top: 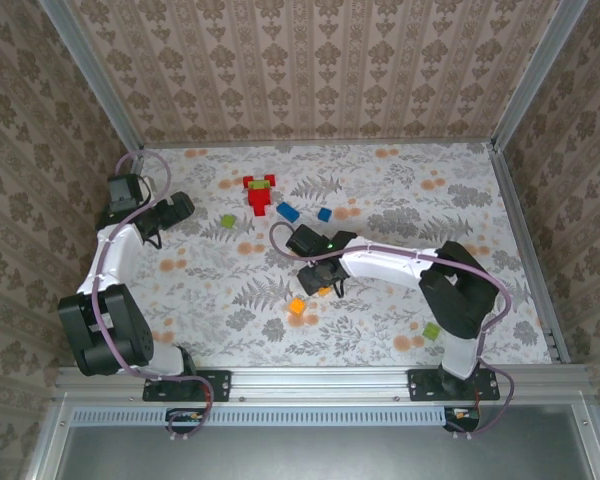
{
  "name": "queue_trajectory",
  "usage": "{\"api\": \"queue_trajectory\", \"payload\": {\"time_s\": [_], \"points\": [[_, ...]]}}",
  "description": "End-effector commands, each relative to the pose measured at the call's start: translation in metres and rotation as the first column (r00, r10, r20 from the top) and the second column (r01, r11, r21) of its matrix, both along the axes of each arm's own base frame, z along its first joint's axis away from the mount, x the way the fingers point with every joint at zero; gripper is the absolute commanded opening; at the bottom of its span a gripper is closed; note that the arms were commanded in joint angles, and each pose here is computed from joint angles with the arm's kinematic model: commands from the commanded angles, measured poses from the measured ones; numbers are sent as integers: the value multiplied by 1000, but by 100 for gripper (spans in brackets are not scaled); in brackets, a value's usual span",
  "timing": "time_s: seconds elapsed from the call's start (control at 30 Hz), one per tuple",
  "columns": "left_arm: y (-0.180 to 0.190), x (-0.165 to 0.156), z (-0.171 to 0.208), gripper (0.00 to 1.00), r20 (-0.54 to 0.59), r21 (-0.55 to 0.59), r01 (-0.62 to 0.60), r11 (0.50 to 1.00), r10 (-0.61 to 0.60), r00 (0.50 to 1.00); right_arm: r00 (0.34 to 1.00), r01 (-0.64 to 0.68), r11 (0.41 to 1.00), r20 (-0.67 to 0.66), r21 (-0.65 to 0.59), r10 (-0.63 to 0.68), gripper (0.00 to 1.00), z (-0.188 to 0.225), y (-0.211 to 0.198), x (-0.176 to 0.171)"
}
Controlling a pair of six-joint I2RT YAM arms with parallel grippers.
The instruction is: Assemble a carrot with lego
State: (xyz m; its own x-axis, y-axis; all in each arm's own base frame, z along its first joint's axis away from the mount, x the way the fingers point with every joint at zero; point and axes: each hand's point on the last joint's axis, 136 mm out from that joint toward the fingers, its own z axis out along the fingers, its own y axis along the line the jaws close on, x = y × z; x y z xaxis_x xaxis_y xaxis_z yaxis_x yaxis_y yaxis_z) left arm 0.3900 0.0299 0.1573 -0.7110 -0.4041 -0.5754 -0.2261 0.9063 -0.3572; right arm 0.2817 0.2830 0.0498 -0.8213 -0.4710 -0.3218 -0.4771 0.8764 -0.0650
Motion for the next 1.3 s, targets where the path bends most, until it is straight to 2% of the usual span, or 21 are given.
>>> {"api": "queue_trajectory", "payload": {"time_s": [0.0, 0.4, 0.7, 0.93, 1.07, 1.27], "points": [[-1, 3, 10, 100, 19, 12, 13, 1000, -14, 1000, 1000, -22, 999, -15, 26, 22, 63, -1, 10, 5], [-2, 4, 9, 100, 16, 15, 18, 1000, -18, 1000, 999, -3, 1000, -53, 16, 4, 55, -17, 4, 10], [-3, 4, 8, 100, 14, 15, 19, 1000, -19, 1000, 998, -7, 1000, -69, 9, 8, 53, -21, 2, 9], [-3, 4, 8, 100, 13, 17, 21, 1000, -21, 1000, 996, -7, 1000, -86, -2, 7, 45, -27, 1, 8], [-3, 4, 8, 100, 13, 17, 20, 1000, -21, 1000, 997, -3, 1000, -81, -7, 2, 39, -23, -1, 8], [-3, 4, 8, 100, 12, 17, 20, 1000, -21, 1000, 998, -23, 1000, -66, 15, 24, 36, 6, -2, -4]]}}
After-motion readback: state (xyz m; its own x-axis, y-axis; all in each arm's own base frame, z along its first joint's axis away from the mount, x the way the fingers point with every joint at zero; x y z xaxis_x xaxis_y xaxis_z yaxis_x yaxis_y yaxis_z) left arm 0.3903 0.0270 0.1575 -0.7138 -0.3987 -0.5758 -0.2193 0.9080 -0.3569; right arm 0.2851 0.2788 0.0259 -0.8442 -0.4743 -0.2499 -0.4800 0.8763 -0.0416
